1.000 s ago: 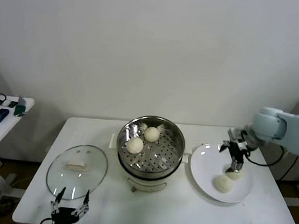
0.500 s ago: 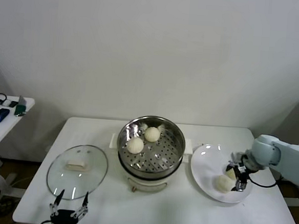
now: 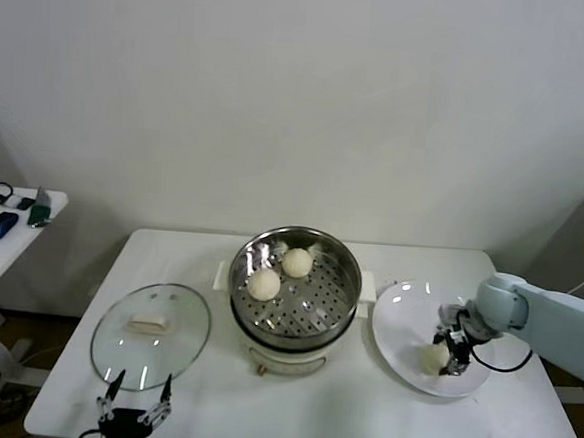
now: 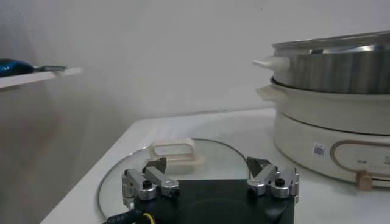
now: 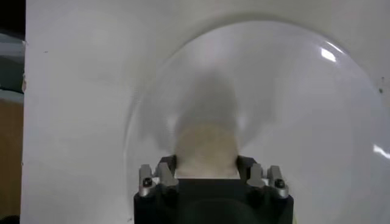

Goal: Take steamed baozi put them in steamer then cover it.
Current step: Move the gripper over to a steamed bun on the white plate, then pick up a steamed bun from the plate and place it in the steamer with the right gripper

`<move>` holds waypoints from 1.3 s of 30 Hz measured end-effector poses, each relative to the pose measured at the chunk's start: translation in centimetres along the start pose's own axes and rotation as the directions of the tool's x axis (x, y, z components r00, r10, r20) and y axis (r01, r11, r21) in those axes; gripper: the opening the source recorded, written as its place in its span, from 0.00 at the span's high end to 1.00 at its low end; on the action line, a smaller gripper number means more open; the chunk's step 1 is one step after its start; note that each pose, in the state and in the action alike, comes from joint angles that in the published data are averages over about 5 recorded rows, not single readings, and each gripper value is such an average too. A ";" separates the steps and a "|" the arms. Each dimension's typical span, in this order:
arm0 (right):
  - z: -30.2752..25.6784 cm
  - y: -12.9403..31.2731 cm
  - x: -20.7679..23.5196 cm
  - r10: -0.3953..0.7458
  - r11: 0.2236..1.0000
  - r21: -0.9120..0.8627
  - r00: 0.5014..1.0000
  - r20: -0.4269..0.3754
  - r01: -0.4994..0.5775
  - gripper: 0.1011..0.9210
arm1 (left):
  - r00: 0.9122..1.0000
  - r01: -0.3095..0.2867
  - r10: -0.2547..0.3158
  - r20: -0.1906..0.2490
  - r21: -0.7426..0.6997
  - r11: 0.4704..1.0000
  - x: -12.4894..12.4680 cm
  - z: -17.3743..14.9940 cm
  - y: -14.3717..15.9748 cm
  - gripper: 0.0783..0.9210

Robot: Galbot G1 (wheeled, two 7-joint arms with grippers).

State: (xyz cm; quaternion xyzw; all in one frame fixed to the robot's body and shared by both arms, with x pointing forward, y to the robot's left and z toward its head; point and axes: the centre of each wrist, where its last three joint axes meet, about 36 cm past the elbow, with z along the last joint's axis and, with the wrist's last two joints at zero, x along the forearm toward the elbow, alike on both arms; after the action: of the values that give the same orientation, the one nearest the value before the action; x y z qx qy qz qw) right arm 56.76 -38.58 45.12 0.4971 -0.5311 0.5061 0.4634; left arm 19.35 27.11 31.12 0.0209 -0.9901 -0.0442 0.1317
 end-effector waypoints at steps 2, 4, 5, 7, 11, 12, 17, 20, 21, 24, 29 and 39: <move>-0.1 -0.3 0.5 0.004 1.000 0.011 1.000 0.000 -0.004 0.34 | 1.000 -0.002 0.002 0.000 -0.001 1.000 0.0 0.0 0.0 0.12; -0.4 -0.7 1.3 0.012 0.999 0.032 1.000 0.002 -0.012 0.35 | 1.000 -0.003 0.003 0.000 -0.003 1.000 0.0 0.0 0.0 0.12; -0.6 -1.1 1.9 0.019 0.999 0.045 1.000 0.002 -0.019 0.35 | 1.000 -0.004 0.004 0.000 -0.004 1.000 0.1 0.0 0.0 0.12; -1.1 -2.1 3.7 0.035 0.996 0.079 0.999 0.004 -0.036 0.35 | 1.000 -0.005 0.005 -0.001 -0.008 1.000 0.1 -0.1 0.1 0.12; -2.6 -4.9 9.0 0.087 0.981 0.173 0.996 0.017 -0.088 0.35 | 1.000 -0.008 0.008 -0.001 -0.014 1.000 0.1 -0.1 0.1 0.12; -3.4 -5.7 10.7 0.103 0.973 0.204 0.994 0.025 -0.106 0.35 | 1.000 -0.008 0.008 0.000 -0.015 1.000 0.1 -0.1 0.1 0.12; -8.6 -8.6 20.4 0.195 0.899 0.382 0.977 0.091 -0.215 0.35 | 1.000 -0.012 0.012 0.003 -0.016 1.000 -0.1 -0.1 0.0 0.12; -13.1 -8.8 25.0 0.228 0.820 0.506 0.964 0.137 -0.266 0.34 | 1.000 -0.014 0.014 0.006 -0.016 1.000 -0.2 -0.2 0.0 0.12; -14.7 -8.5 26.1 0.231 0.790 0.548 0.961 0.149 -0.275 0.34 | 1.000 -0.014 0.014 0.007 -0.015 1.000 -0.2 -0.2 0.0 0.12; -19.5 -7.1 28.0 0.219 0.690 0.668 0.960 0.173 -0.278 0.33 | 1.000 -0.011 0.011 0.011 -0.014 1.000 -0.3 -0.4 0.1 0.12; -26.0 -3.9 27.0 0.164 0.522 0.822 0.973 0.163 -0.226 0.33 | 1.000 -0.001 0.001 0.015 -0.014 1.000 -0.4 -0.6 0.4 0.12; -32.5 -1.3 19.5 0.086 0.290 0.950 0.991 0.098 -0.119 0.34 | 1.000 0.009 -0.009 0.018 -0.011 1.000 -0.4 -0.6 0.8 0.12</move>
State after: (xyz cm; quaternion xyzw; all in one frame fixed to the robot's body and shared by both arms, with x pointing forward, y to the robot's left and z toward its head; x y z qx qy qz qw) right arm 56.23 -7.25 66.52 0.6468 -0.1649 0.7437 0.0378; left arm 19.88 27.89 31.66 0.0242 -0.9908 -0.0505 0.1228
